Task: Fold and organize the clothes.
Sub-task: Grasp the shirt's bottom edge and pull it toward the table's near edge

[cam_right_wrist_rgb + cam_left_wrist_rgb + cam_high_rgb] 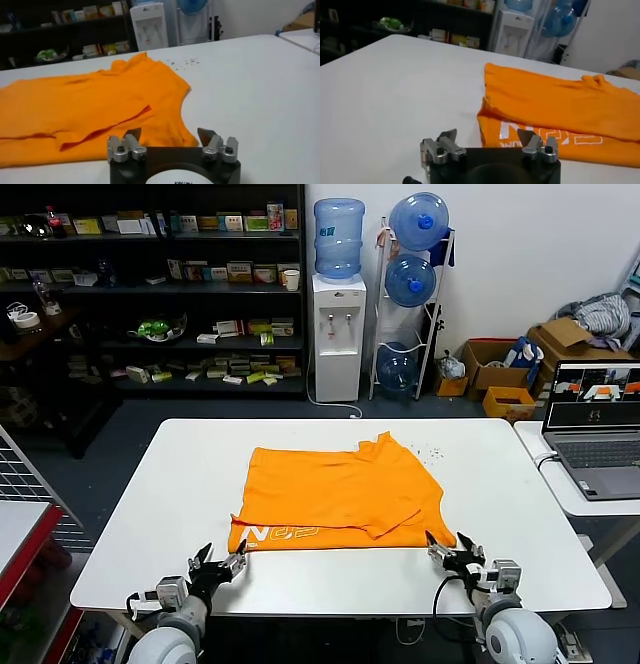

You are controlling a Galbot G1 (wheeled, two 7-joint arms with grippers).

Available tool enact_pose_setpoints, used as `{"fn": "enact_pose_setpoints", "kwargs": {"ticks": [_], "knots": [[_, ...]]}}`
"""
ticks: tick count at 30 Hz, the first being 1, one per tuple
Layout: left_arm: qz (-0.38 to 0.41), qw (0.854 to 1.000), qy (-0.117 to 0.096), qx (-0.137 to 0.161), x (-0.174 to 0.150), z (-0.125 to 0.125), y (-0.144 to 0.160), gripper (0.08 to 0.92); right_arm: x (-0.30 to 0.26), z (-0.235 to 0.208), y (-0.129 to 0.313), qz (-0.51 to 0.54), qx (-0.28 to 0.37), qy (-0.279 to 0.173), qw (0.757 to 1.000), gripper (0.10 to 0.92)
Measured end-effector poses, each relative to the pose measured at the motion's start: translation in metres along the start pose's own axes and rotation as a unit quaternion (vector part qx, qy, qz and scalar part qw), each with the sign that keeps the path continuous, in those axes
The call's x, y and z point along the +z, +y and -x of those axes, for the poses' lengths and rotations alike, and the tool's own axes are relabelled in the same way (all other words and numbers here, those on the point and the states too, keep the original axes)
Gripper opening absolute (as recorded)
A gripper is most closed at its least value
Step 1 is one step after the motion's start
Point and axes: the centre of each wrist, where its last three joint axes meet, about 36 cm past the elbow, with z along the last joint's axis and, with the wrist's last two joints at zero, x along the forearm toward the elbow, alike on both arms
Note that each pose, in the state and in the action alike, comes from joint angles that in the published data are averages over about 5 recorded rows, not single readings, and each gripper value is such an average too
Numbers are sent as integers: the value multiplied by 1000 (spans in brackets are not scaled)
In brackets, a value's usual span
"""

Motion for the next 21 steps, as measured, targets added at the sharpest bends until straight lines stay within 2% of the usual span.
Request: {"fn": "enact_pose_setpoints", "kwargs": {"ticks": [16,21], "knots": [[-1,1000,7,6,6,4,-9,308,1,-4,-1,-2,-1,0,1000,167],[0,1000,7,6,7,4,-10,169,-1,-7,-2,-1,-1,-6,1000,125]]}}
